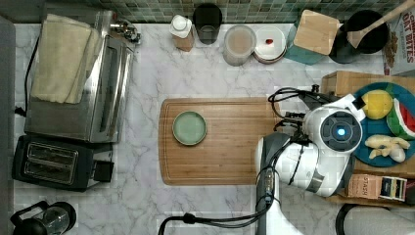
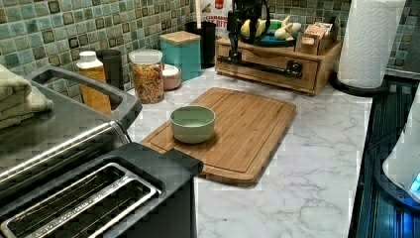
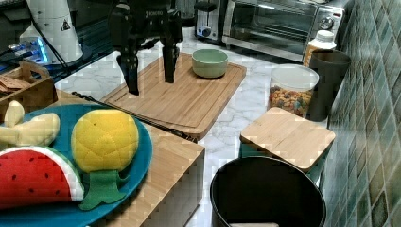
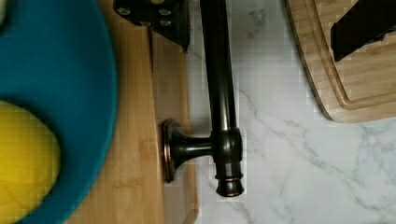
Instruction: Open the drawer.
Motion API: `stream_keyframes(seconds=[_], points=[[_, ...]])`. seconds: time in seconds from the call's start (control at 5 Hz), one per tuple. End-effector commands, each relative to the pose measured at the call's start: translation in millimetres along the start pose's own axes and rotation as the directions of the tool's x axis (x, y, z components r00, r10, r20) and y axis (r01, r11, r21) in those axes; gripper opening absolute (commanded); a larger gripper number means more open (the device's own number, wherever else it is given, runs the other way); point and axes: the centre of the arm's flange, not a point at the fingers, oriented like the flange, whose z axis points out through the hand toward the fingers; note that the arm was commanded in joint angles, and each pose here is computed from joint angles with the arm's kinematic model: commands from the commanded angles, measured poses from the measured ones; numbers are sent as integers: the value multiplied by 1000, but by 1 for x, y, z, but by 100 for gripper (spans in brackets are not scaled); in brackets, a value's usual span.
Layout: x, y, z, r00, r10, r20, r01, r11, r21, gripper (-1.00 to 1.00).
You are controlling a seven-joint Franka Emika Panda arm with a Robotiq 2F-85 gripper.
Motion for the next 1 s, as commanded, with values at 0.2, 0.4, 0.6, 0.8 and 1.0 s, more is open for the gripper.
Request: stream_keyframes(seconds=[0.2,0.4,0.6,0.8,1.0], points=[[-14,-2,70,993,-49,106,54,998,-45,100],[-25,-12,100,996,-23,90,32,995,-93,100],[-28,-3,110,996,-9,93,19,994,-108,100],[-26,-13,118,993,-25,118,32,998,-61,100],[-32,-29,108,995,9,102,-4,999,-51,100]])
